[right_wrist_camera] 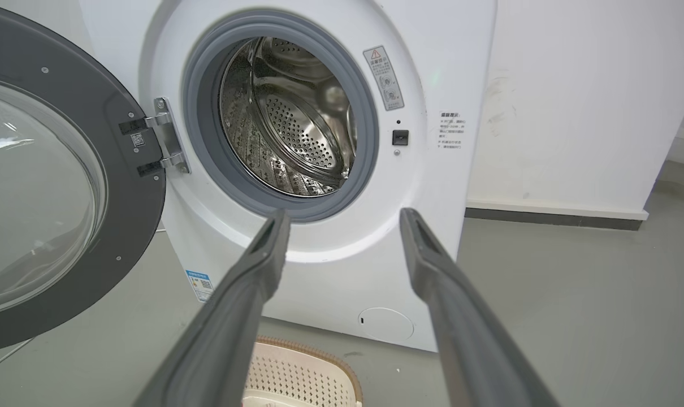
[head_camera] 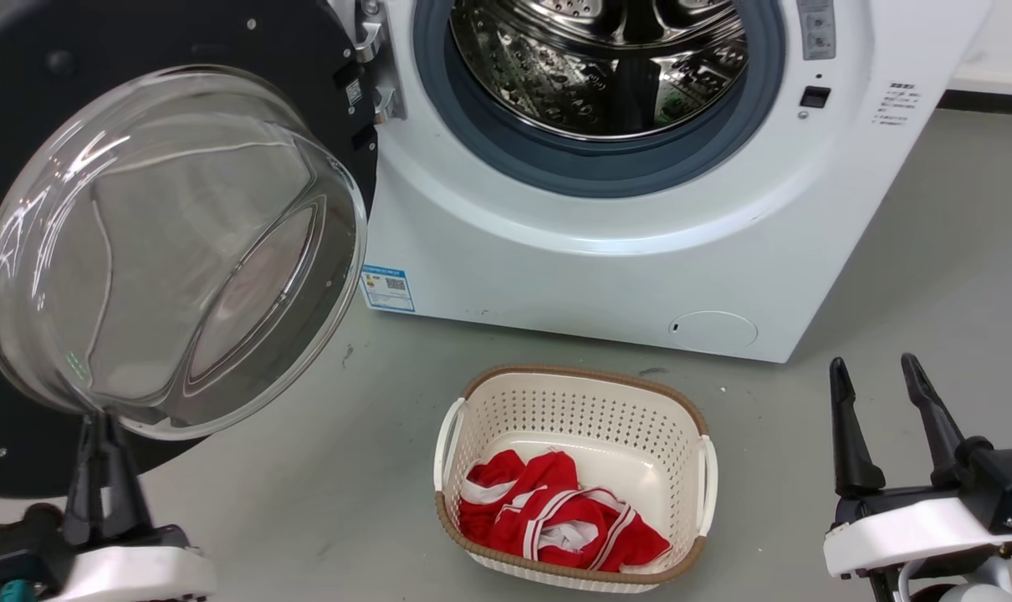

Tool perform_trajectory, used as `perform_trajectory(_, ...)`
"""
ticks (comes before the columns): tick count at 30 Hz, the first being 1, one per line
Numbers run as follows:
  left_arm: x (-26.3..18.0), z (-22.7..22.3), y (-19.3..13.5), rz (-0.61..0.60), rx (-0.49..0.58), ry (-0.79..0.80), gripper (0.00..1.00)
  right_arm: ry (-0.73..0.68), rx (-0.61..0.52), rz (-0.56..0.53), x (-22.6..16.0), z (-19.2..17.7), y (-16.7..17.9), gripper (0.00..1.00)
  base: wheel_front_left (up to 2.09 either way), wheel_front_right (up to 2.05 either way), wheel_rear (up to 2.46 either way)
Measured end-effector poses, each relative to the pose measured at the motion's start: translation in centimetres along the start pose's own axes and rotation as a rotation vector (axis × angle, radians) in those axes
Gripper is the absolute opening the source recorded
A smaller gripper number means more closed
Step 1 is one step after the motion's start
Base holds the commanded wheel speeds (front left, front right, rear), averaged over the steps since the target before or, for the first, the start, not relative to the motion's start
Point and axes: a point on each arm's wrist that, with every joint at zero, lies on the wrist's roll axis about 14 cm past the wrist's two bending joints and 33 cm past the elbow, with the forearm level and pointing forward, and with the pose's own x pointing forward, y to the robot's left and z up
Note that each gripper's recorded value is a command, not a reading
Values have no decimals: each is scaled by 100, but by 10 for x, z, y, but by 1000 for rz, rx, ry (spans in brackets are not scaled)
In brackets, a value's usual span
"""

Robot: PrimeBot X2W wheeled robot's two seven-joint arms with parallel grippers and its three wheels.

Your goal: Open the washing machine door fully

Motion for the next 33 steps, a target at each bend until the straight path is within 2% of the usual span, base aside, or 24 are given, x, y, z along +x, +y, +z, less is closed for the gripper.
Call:
perform_trajectory(1, 0, 0, -7, -20, -1, -1, 52, 1, -2, -5, -2, 0, -1, 100, 0, 0, 0)
perform_trajectory(2, 1, 1, -13, -38, -3, -4, 95, -2, -3, -8, -4, 2, -2, 100, 0, 0, 0)
perform_trajectory(3, 1, 2, -21, -59, -5, -7, 100, -6, -6, -14, -5, 3, -4, 100, 0, 0, 0)
perform_trajectory(20, 21, 17, -145, -397, -67, -67, 100, -38, -47, -124, -34, 21, -37, 100, 0, 0, 0)
perform_trajectory(27, 22, 16, -162, -433, -85, -63, 100, -30, -56, -158, -46, 22, -46, 100, 0, 0, 0)
perform_trajectory(33, 18, 7, -162, -432, -79, -36, 100, -18, -47, -158, -47, 18, -46, 100, 0, 0, 0)
